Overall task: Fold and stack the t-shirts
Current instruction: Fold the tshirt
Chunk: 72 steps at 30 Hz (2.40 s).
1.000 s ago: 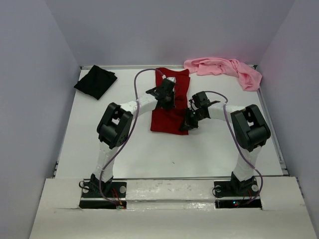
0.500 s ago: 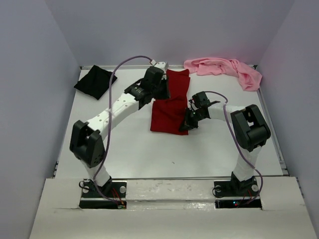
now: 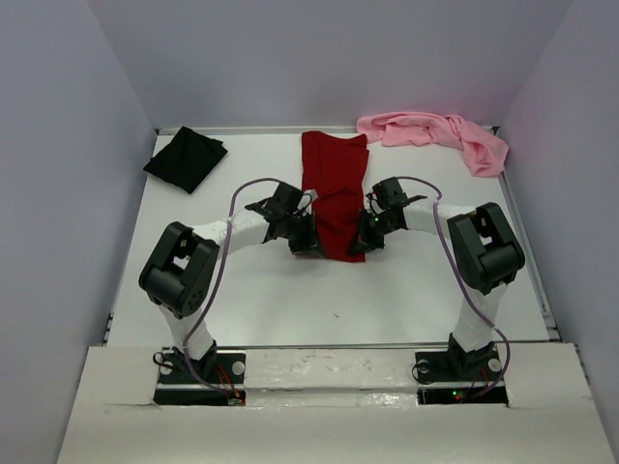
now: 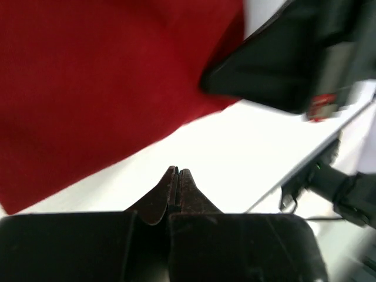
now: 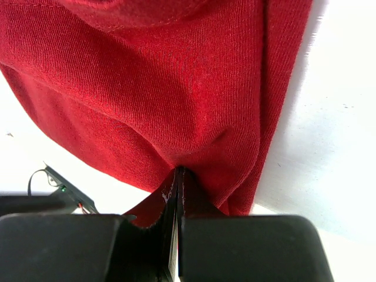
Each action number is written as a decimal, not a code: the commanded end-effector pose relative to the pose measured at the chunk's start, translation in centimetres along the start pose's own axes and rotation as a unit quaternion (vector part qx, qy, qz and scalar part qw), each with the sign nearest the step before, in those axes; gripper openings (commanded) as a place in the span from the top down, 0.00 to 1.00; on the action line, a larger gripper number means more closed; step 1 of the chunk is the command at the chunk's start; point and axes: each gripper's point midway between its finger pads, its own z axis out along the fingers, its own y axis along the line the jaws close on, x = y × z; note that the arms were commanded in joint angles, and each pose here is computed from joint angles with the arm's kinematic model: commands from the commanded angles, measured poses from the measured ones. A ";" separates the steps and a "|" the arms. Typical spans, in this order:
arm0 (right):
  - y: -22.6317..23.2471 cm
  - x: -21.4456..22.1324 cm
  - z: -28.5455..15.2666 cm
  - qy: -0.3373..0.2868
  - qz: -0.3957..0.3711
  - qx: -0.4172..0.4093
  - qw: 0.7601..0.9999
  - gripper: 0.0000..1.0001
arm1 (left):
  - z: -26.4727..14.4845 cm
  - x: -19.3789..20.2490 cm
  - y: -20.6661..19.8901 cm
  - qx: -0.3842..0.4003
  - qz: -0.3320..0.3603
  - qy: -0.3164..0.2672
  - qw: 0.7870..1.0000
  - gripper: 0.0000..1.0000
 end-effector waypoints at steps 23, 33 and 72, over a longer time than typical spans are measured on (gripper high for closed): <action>-3.8 2.5 1.0 0.034 -0.005 0.083 0.996 1.00 | 3.2 -0.9 2.6 0.069 -0.071 -0.009 0.995 1.00; -3.5 2.4 0.8 0.032 -0.009 0.079 0.996 1.00 | 6.1 -0.4 5.6 0.026 -0.083 0.012 0.996 1.00; 3.2 -11.8 -3.6 -0.069 -0.090 0.007 0.994 0.40 | 5.3 3.3 8.2 -0.036 -0.103 0.069 0.992 1.00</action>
